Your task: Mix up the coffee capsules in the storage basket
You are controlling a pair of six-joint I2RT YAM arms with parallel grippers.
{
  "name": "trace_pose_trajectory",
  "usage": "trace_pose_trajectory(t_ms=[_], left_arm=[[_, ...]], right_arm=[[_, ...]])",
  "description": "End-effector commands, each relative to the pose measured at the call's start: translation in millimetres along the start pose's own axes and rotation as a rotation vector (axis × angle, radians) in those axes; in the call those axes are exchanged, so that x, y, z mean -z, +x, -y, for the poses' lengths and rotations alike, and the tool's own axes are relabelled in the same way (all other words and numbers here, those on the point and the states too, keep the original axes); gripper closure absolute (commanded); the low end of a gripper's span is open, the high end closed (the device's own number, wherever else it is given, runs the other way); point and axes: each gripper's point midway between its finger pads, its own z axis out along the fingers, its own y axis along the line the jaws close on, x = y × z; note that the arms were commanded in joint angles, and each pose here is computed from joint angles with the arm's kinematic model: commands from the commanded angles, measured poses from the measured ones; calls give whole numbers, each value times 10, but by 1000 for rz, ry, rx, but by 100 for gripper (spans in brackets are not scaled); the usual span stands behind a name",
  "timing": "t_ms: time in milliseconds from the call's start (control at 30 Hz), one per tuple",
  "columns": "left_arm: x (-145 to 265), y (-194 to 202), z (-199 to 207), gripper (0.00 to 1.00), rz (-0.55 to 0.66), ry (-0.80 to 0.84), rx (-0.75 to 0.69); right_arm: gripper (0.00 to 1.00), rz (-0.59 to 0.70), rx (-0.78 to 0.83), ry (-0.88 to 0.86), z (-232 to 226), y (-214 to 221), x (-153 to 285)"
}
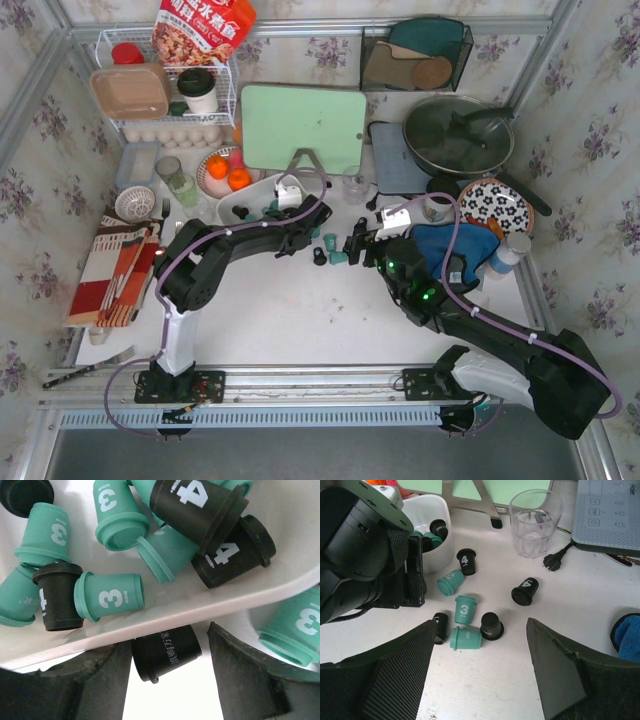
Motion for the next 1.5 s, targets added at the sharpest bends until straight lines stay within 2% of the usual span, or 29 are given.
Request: trace_pose_trajectory(t_ms=[0, 100, 267, 333, 533, 733, 967, 1067, 1233, 1367, 1467], left_arm=[[-15, 141, 17, 38, -68, 13, -18], [9, 203, -42, 46, -83, 2, -9], [97, 255, -103, 67, -79, 10, -10], [143, 250, -108, 70, -73, 15, -18], [363, 55, -169, 68, -12, 28, -34], [529, -250, -450, 67, 80, -22, -90], [871, -693, -366, 64, 205, 142, -130], [875, -887, -375, 63, 224, 182, -135], [592, -1032, -534, 61, 149, 206, -41], [280, -977, -652, 50, 71, 185, 19], [129, -861, -666, 46, 25, 170, 25]], right_arm=[[21, 21, -16, -6, -23, -69, -14], [21, 22, -16, -4, -20, -72, -15], [21, 23, -16, -3, -18, -74, -14], [21, 23, -16, -2, -18, -75, -13], [21, 22, -14, 5, -3, -67, -14], [21, 21, -14, 1, -11, -67, -14], [21, 13, -13, -7, -28, -41, -28], [20, -7, -5, -18, -57, 6, -60], [21, -55, 3, -35, -109, 135, -124], [21, -94, -3, -38, -144, 252, -197], [21, -147, -3, -22, -154, 395, -283]])
